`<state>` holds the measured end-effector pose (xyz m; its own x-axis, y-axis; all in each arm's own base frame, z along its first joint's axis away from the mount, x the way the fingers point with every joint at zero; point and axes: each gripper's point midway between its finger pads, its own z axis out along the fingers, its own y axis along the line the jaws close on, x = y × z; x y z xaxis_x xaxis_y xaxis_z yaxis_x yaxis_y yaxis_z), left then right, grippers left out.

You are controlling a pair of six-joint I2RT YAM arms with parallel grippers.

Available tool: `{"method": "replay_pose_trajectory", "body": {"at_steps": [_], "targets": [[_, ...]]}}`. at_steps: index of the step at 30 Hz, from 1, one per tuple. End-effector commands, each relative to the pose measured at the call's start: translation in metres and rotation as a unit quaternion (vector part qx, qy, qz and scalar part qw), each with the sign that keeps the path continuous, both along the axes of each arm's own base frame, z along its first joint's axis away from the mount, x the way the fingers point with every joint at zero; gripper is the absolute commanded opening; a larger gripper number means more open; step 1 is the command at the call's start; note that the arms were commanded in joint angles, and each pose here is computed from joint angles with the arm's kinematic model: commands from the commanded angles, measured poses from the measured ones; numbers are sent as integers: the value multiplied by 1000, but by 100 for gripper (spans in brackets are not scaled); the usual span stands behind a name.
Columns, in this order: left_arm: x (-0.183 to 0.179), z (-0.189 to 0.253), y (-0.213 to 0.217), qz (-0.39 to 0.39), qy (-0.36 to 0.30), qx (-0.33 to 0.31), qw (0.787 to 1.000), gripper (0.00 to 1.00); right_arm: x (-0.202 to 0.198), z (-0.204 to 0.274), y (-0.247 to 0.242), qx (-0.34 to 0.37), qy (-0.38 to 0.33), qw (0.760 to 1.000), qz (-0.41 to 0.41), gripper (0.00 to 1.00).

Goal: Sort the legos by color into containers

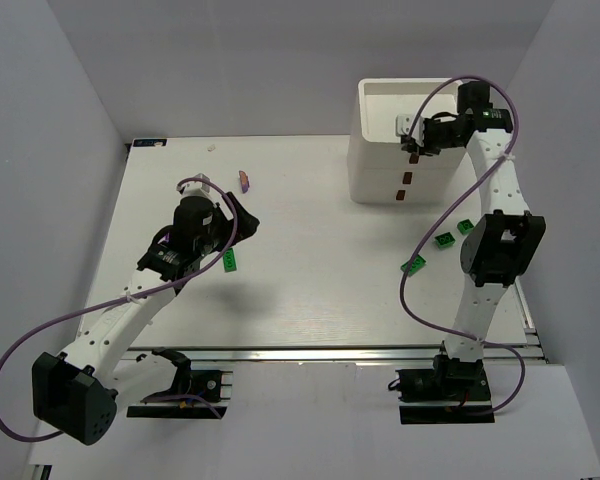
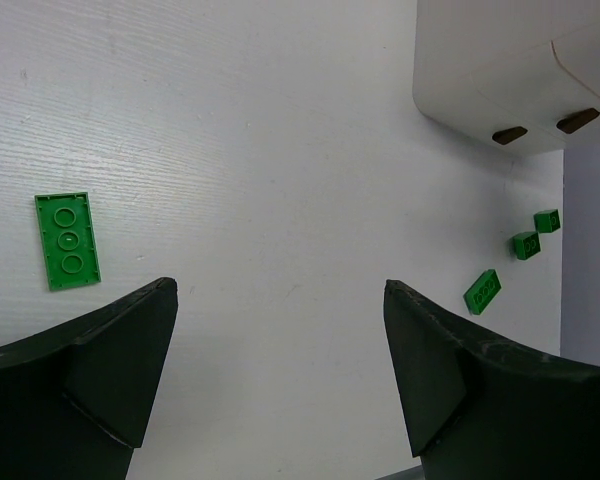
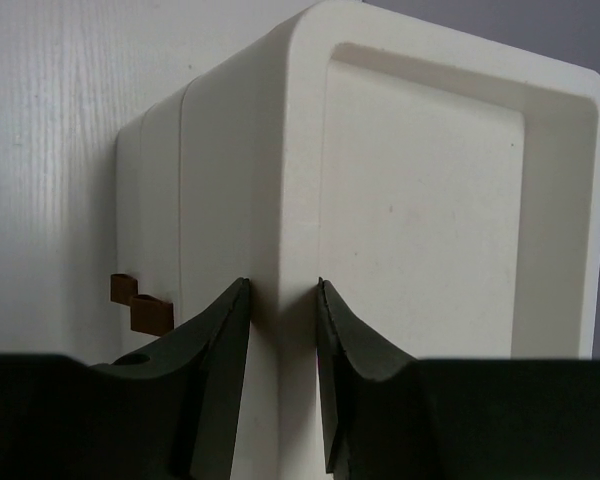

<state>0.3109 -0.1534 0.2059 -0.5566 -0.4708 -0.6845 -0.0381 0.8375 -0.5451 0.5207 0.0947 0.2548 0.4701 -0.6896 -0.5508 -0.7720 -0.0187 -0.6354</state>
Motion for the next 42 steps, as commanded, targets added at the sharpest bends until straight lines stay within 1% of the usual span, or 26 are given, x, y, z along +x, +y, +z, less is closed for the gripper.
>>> {"method": "replay_pose_trajectory", "body": {"at_steps": [1, 5, 8, 9, 10, 12, 13, 14, 15, 17, 18, 19, 21, 24, 25, 28, 29, 31, 32, 33, 34, 35, 37, 38, 40, 42], "targets": [[0, 12, 1, -3, -17, -5, 1000, 94, -46, 0, -5, -2, 47, 998, 37, 9], [1, 14, 0, -4, -20, -6, 1000, 94, -55, -4, -3, 4, 63, 997, 46, 12], [2, 15, -1, -6, -19, -7, 1000, 94, -48, 4, -1, 28, 62, 998, 16, 31], [3, 15, -2, -7, -20, -7, 1000, 94, -39, 7, 0, 39, 45, 998, 9, 52], [3, 16, -2, -6, -21, -8, 1000, 94, -38, 16, 0, 47, 35, 998, -3, 61], [4, 17, -2, -6, -23, -9, 1000, 94, -35, 18, 0, 79, 53, 995, -40, 71], [5, 18, -3, -6, -23, -9, 1000, 94, -26, 38, 0, 94, 18, 994, -50, 72], [6, 19, -3, -6, -25, -10, 1000, 94, -24, 49, 1, 110, 12, 992, -60, 82], [6, 19, -3, -6, -25, -10, 1000, 94, -24, 56, 2, 149, 45, 983, -97, 83], [8, 21, -4, -6, -28, -10, 1000, 94, -22, 91, 5, 189, 20, 976, -107, 83], [8, 21, -4, -6, -29, -10, 999, 94, -23, 102, 5, 205, 17, 972, -117, 89], [9, 21, -4, -6, -31, -11, 999, 94, -32, 114, 6, 234, 31, 962, -135, 89], [10, 20, -5, -6, -33, -12, 999, 94, -30, 140, 3, 264, -19, 952, -153, 89], [12, 19, -6, -8, -35, -11, 999, 95, -50, 177, -7, 354, -58, 911, -202, 89], [13, 20, -6, -9, -36, -9, 999, 95, -52, 152, -9, 385, -12, 893, -232, 89], [13, 17, -5, -11, -35, -2, 999, 97, -89, 142, 7, 370, 12, 912, -176, 84], [13, 16, -4, -9, -34, -1, 999, 97, -105, 114, 15, 365, 61, 914, -165, 76], [11, 14, -1, -5, -33, 3, 999, 97, -137, 105, 21, 362, 79, 916, -155, 62], [9, 10, 0, -4, -29, 5, 1000, 97, -148, 74, 21, 361, 115, 909, -175, 45], [7, 10, 1, -3, -30, 5, 1000, 98, -162, 75, 21, 365, 113, 906, -182, 37], [6, 8, 1, -2, -29, 4, 1000, 98, -167, 64, 19, 370, 125, 898, -201, 30], [4, 2, 1, -3, -23, 4, 1000, 98, -167, 34, 10, 380, 156, 875, -256, 22], [3, -1, 1, -5, -19, 3, 1000, 98, -167, 24, 1, 394, 154, 855, -299, 22], [3, -3, -1, -10, -16, 2, 1000, 98, -159, 13, -13, 401, 144, 836, -347, 33], [5, -4, -4, -16, -13, 4, 1000, 98, -150, -9, -23, 419, 159, 803, -392, 39], [8, 1, -7, -23, -14, 5, 1000, 98, -136, -33, -33, 432, 174, 767, -441, 56]]}}
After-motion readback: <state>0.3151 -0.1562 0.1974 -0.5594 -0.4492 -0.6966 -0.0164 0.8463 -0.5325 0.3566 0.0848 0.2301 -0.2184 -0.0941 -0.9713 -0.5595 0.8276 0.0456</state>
